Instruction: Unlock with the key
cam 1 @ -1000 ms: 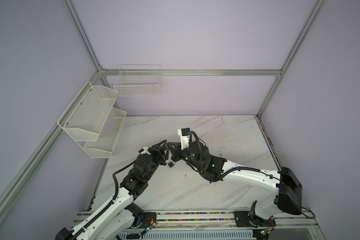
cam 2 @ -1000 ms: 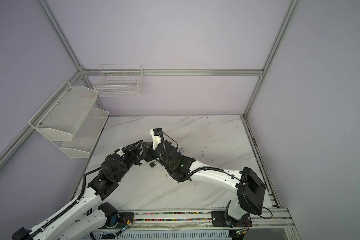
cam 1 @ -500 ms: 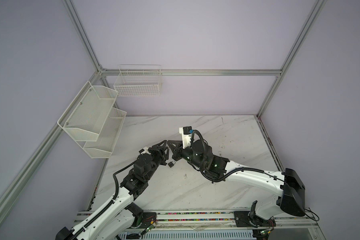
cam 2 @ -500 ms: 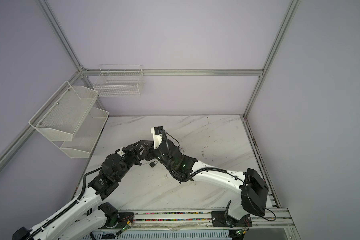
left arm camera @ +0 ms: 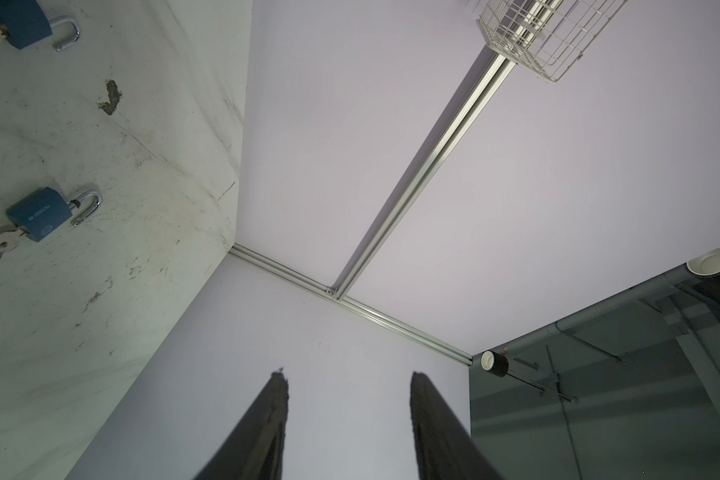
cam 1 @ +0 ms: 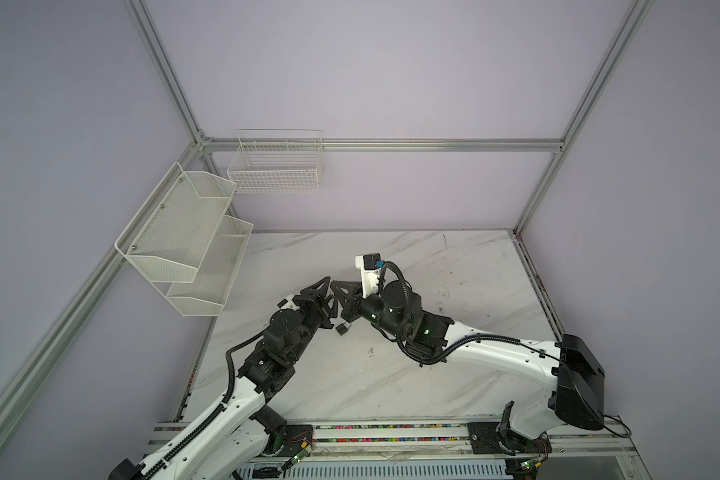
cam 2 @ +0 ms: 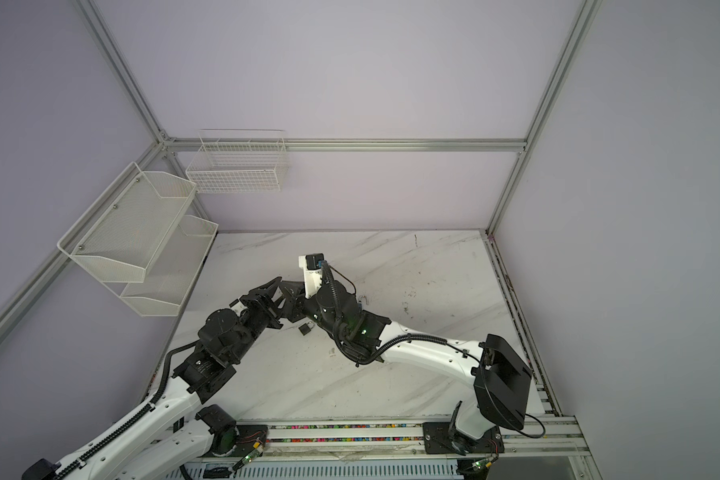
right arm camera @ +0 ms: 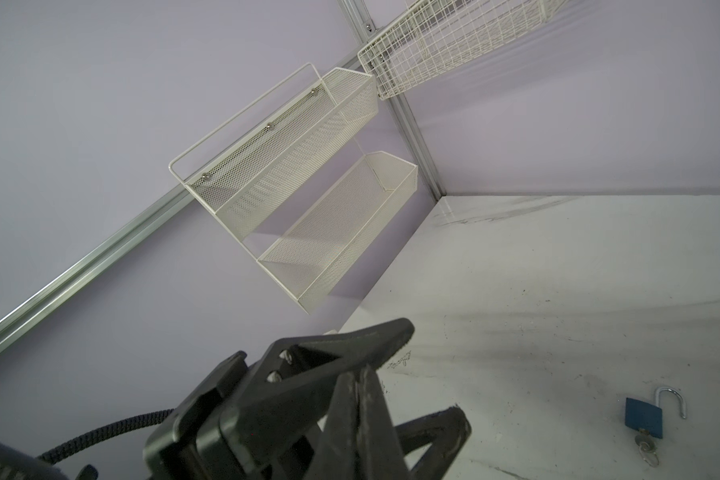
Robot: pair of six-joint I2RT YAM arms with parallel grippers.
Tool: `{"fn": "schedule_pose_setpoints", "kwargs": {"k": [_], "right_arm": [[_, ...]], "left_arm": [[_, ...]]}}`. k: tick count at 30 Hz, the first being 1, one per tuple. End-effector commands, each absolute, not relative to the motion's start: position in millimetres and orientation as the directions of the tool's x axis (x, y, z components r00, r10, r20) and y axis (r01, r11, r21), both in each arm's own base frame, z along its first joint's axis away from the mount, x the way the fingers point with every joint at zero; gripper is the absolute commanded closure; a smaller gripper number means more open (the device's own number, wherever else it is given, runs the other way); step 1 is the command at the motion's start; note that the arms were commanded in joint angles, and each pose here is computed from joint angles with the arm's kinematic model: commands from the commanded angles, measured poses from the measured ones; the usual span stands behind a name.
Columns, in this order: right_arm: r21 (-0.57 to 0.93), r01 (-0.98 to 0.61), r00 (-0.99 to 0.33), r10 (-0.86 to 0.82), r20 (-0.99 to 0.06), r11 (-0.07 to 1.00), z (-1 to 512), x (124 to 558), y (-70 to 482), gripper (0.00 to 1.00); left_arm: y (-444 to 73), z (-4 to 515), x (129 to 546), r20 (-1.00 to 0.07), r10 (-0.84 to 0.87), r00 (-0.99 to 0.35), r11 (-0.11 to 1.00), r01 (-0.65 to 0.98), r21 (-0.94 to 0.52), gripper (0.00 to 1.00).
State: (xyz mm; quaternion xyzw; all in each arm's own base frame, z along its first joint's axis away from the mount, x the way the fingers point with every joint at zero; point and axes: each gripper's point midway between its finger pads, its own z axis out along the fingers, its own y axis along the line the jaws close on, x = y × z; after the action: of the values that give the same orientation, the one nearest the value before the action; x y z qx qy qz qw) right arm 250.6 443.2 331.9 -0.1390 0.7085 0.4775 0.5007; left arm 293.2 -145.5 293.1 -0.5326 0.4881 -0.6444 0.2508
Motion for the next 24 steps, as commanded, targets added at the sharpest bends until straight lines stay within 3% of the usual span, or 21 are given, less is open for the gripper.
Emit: {"fn": "schedule_pose_setpoints", "kwargs": {"k": [1,21,24], "right_arm": [[0.557,-0.682,-0.467,0.305,-0.83,0.473,333.1,245.4,444.1,1.0],[0.535,-0.695,-0.445,0.298,-0.845,0.48,339.7,243.5,439.5,1.0],[0.53,-0.698,-0.442,0.293,-0.848,0.482,340.4,242.9,438.7,1.0]], "left_arm": [[-140.6,286.5,292.1,0.464,-0.838,-0.288,-0.428,-0.181,-0.886,0.54],[-138.5,284.5,292.4,0.459,-0.844,-0.278,-0.424,-0.177,-0.888,0.9],[-139.1,285.6,292.5,0.453,-0.845,-0.282,-0.419,-0.175,-0.891,1.0]]}}
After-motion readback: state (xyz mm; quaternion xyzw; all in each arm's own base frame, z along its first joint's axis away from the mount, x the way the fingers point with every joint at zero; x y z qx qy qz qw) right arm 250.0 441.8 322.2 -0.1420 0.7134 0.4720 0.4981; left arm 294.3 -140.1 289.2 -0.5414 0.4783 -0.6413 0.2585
